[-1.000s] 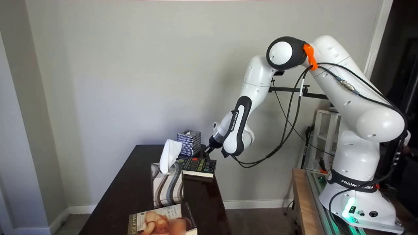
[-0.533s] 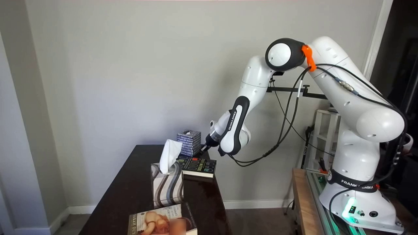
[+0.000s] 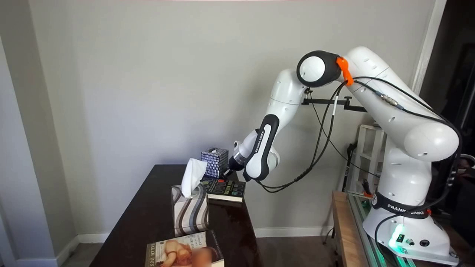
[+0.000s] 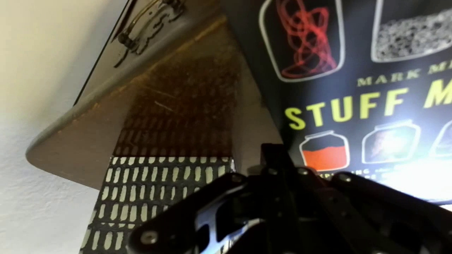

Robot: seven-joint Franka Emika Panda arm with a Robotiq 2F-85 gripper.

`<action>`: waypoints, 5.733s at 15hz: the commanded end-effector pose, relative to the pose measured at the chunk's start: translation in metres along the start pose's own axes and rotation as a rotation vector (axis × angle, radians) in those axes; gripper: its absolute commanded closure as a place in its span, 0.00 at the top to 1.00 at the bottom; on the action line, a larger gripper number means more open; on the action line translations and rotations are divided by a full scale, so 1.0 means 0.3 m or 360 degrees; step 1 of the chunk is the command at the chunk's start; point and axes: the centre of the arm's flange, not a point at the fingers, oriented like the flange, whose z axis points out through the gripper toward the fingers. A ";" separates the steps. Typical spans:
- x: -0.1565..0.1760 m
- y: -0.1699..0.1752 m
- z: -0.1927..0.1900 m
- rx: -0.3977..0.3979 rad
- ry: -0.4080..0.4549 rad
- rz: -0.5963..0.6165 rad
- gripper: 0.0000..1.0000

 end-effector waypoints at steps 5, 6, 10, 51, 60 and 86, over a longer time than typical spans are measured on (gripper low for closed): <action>0.025 -0.072 0.075 0.0109 0.0034 -0.0054 0.00; 0.028 -0.082 0.075 0.0122 0.0036 -0.0059 0.00; 0.040 -0.123 0.062 0.0188 0.0050 -0.0093 0.00; -0.173 -0.895 -0.623 0.0535 -0.0519 -0.0810 1.00; -0.187 -0.986 -0.487 0.0711 -0.0193 -0.0876 0.38; -0.272 -0.807 -0.409 0.0710 -0.0485 -0.0946 0.00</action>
